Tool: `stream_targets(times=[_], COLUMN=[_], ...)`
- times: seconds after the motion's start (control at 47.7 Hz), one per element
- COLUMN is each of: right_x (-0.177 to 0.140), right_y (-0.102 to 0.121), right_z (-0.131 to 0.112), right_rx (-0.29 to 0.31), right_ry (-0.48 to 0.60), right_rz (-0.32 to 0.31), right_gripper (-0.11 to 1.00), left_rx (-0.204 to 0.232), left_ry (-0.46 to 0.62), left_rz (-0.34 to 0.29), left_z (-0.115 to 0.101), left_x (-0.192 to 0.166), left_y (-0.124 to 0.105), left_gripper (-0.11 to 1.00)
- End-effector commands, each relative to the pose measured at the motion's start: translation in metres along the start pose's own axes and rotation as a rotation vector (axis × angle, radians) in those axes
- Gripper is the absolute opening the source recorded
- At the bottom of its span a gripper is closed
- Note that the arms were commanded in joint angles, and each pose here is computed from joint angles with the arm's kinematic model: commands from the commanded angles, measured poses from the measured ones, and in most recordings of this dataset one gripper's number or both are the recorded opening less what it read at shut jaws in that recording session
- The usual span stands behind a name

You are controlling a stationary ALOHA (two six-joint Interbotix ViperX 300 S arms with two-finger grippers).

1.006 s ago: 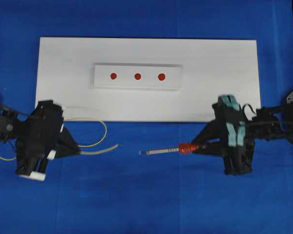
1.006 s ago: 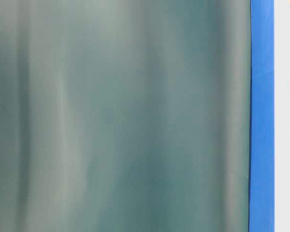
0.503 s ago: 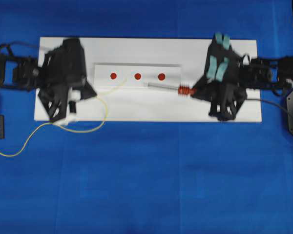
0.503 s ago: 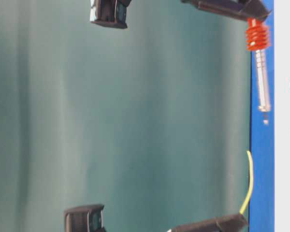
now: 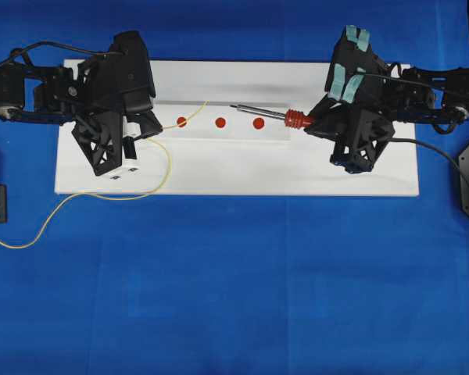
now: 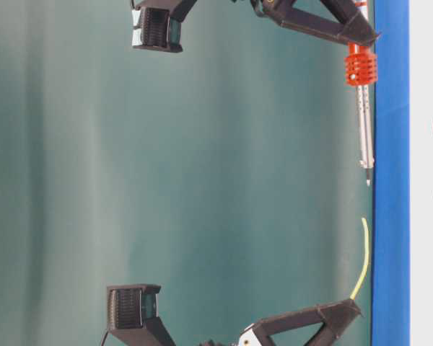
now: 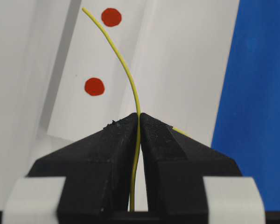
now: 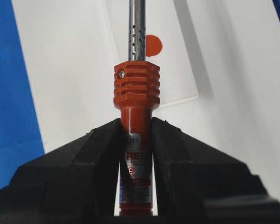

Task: Touch the tip of the soldering iron to the tip of the solder at the mark.
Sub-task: 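Lift both held tools and carry them up toward the red dots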

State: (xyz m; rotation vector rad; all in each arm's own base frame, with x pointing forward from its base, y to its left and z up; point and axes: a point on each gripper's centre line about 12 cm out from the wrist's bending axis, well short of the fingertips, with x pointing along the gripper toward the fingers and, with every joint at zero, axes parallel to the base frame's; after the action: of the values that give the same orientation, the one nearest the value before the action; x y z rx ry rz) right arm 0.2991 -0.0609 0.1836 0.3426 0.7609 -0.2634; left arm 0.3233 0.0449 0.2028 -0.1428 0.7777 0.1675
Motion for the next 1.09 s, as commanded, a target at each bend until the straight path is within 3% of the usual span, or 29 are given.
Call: stream_targets(times=[0.0, 0.272, 0.587, 1.069], right_x=[-0.006, -0.006, -0.006, -0.006], right_y=[0.003, 0.003, 0.002, 0.003], right_z=[0.013, 0.013, 0.014, 0.014], right_rx=[0.000, 0.000, 0.001, 0.002], right_ry=[-0.041, -0.041, -0.044, -0.045], right_rz=[0.008, 0.008, 0.007, 0.008], right_gripper=[0.06, 0.06, 0.06, 0.06], left_rx=[-0.002, -0.023, -0.109, -0.098], left_ry=[-0.028, 0.019, 0.057, 0.091], left_rz=[-0.002, -0.001, -0.013, -0.018], left_z=[0.009, -0.007, -0.032, -0.046], left_x=[-0.004, -0.005, 0.001, 0.016], left_y=[-0.001, -0.001, -0.007, -0.010], left_gripper=[0.03, 0.03, 0.03, 0.03])
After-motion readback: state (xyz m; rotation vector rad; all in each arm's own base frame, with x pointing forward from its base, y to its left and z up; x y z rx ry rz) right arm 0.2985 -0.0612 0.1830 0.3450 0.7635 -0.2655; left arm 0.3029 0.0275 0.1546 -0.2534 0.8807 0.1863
